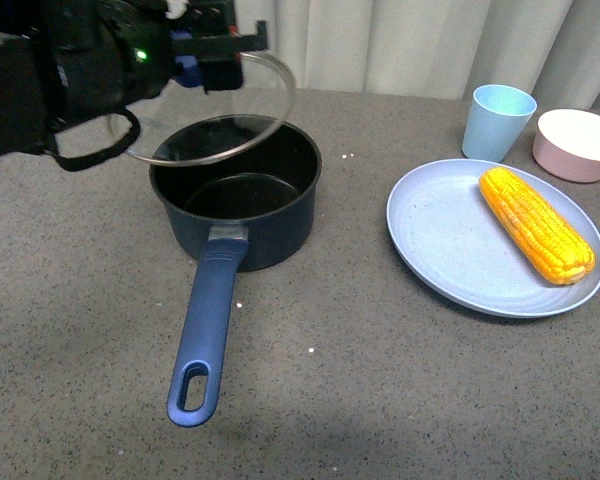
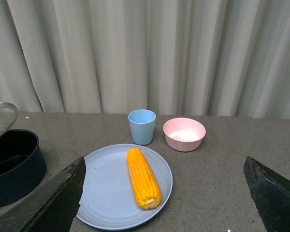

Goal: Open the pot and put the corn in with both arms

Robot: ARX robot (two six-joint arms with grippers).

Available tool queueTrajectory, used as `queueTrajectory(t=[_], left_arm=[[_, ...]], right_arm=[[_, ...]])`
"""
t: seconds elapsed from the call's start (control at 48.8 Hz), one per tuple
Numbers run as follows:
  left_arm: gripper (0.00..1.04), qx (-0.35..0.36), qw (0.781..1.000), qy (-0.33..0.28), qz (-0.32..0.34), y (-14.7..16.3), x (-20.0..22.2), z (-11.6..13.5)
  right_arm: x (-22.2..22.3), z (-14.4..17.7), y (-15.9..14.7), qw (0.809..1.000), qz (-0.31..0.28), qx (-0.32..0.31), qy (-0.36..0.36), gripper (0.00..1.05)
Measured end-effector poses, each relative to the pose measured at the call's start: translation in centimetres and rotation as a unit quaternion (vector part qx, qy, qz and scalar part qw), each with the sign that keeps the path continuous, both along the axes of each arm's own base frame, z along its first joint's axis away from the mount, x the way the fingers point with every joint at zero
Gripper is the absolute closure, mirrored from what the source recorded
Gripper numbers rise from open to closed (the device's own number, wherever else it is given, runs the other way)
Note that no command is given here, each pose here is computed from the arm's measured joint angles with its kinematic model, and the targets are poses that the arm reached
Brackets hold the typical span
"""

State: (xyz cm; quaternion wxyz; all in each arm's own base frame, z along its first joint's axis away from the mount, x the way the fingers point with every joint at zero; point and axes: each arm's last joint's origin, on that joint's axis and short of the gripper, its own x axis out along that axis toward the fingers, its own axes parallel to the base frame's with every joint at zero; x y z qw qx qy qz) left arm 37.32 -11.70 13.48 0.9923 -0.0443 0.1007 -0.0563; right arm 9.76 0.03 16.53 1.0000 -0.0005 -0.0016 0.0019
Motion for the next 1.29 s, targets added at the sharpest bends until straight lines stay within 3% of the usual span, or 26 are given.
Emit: queueTrajectory(t=[0.184,0.369,0.737,1.29], left_arm=[[0.46,-0.003,0.997,0.015,0.072,5.6,1.1,-1.0],[0.46,0.012,0.989,0.035,0.142,11.5,1.7,-4.1],[0.46,0.024,0.989,0.081,0.124,11.4,2.3,-9.7],[0.46,0.039,0.987,0.093,0.125,11.6,3.2,-10.9]], right_arm=[[0.0,0.0,0.0,1.000,0.000,0.000,0.000,0.09],[0.0,0.0,0.0,1.000,0.000,0.000,0.000,0.09],[0.0,0.0,0.0,1.000,0.000,0.000,0.000,0.09],[0.0,0.0,0.0,1.000,0.000,0.000,0.000,0.09]])
